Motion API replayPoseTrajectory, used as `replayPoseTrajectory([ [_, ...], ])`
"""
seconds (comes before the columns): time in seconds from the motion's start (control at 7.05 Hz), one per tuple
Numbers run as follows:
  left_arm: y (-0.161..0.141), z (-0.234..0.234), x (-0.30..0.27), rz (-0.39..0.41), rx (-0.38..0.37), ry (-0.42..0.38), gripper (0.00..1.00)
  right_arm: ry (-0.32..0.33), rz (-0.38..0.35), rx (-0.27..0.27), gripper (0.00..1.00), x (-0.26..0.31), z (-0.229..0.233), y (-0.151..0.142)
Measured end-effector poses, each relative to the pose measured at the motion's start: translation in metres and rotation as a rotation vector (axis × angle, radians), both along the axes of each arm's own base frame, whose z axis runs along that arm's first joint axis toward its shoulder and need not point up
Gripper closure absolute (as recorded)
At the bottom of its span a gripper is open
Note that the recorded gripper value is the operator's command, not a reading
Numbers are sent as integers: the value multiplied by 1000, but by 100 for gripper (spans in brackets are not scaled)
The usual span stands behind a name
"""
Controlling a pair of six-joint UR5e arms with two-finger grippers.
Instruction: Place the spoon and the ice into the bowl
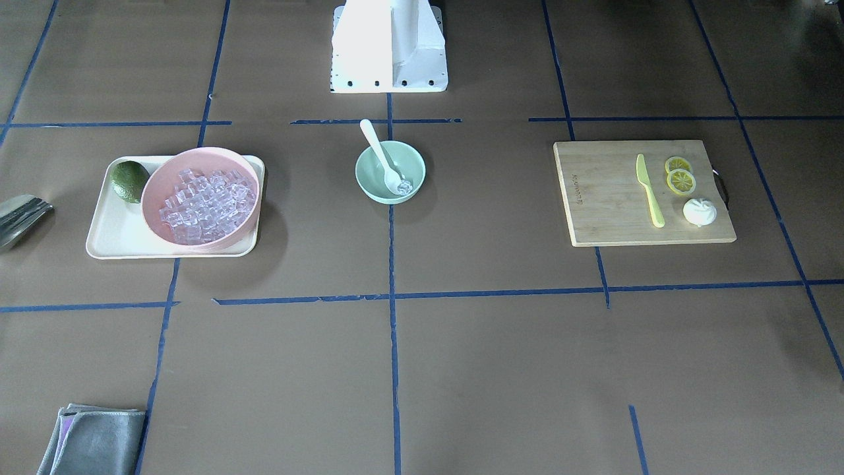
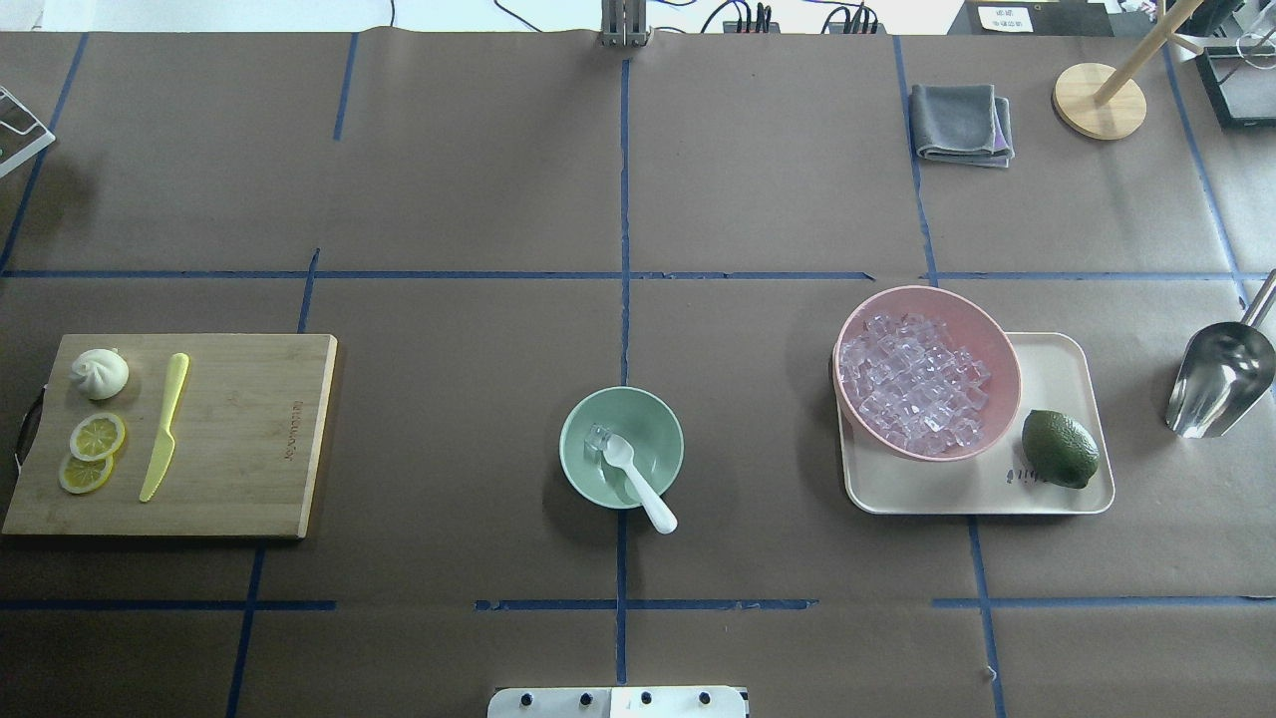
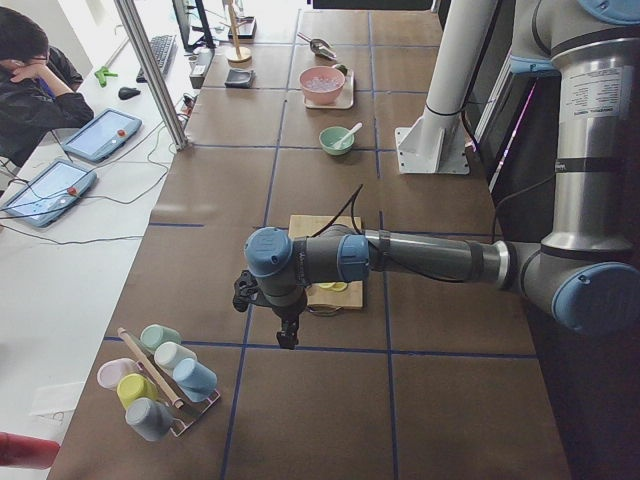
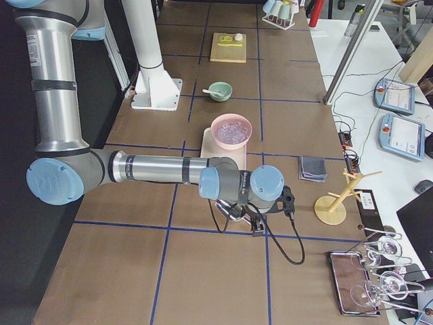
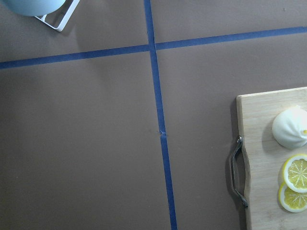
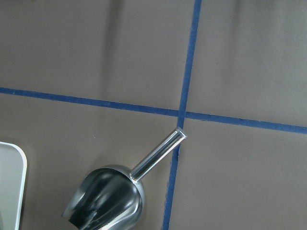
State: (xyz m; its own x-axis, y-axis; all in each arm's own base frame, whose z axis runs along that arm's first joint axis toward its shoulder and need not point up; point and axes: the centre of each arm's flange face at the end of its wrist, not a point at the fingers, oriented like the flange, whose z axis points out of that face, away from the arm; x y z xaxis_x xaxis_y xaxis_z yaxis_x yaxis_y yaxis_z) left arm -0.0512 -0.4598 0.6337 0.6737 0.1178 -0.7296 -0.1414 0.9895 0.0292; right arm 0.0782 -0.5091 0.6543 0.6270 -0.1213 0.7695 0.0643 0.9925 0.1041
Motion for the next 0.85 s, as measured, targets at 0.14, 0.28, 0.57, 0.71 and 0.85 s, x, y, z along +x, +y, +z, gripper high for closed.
replayPoseTrajectory([
  [0.14,0,6,0,0,-1,0,0,11,7,-9,0,4,10,6],
  [0.28,-1,16,0,-1,7,-1,0,18,16,-17,0,9,17,13],
  [0.57,-7,31,0,-9,12,-3,0,35,45,-15,0,24,18,17],
  [0.71,-8,33,-1,-11,9,-3,0,48,62,-13,0,31,15,17],
  [0.85,-8,35,-1,-12,4,-4,0,67,77,-15,0,36,12,17],
])
